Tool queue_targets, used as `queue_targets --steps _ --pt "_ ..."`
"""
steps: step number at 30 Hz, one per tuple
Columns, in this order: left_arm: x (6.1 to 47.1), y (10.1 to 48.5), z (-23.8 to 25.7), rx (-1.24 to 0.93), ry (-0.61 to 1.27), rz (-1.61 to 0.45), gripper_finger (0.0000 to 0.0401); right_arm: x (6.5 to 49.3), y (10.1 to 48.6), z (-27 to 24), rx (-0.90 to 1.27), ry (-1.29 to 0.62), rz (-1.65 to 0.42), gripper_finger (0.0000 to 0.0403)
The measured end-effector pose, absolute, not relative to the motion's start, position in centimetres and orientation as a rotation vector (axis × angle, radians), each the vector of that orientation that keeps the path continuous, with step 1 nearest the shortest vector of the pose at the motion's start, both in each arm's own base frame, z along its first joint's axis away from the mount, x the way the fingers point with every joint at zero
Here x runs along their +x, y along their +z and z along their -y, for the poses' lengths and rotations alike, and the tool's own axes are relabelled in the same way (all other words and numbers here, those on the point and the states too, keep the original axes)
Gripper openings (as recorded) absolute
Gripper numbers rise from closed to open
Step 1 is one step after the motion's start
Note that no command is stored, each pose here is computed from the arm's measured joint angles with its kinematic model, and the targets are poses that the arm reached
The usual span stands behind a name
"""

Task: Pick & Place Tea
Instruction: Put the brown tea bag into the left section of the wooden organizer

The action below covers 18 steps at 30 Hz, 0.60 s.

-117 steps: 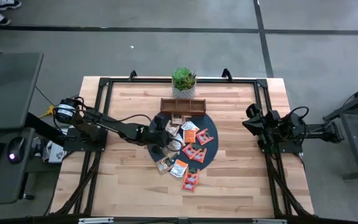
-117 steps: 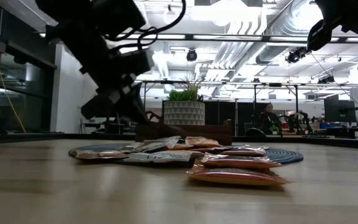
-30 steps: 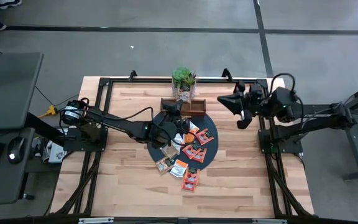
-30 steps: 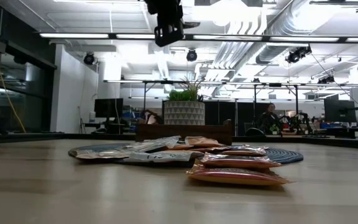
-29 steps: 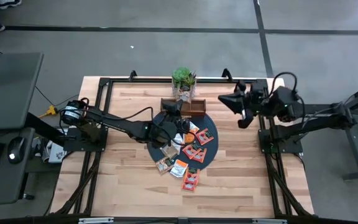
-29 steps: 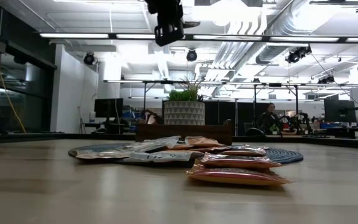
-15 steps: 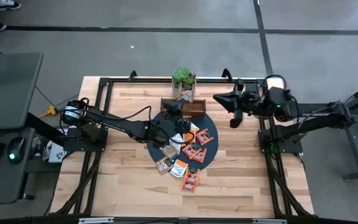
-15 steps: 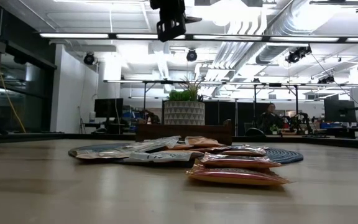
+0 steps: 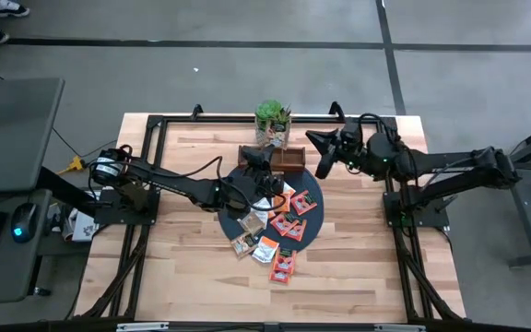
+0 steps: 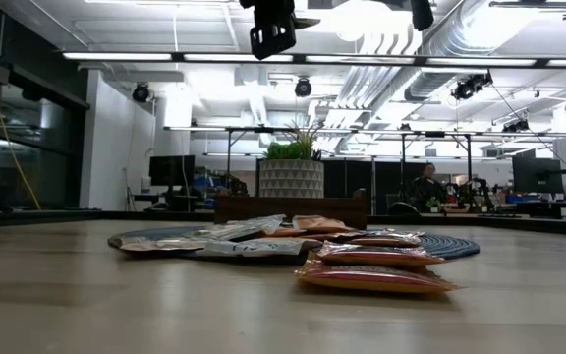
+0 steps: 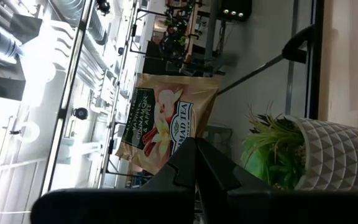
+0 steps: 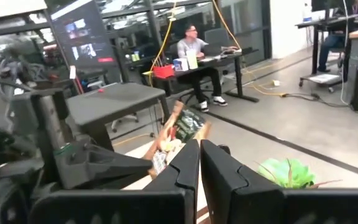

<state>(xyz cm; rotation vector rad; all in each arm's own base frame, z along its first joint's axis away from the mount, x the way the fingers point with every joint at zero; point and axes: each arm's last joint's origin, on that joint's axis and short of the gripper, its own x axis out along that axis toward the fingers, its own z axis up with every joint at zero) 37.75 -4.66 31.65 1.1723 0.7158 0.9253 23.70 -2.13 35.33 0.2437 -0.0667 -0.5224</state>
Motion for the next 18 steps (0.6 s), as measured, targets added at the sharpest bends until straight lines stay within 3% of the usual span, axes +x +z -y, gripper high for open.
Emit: queue_targets --steps 18 --pt "37.8 31.9 4.7 1.163 0.914 -0.681 0.0 24.1 34.6 4.3 0.299 -0.577 0.055 0.0012"
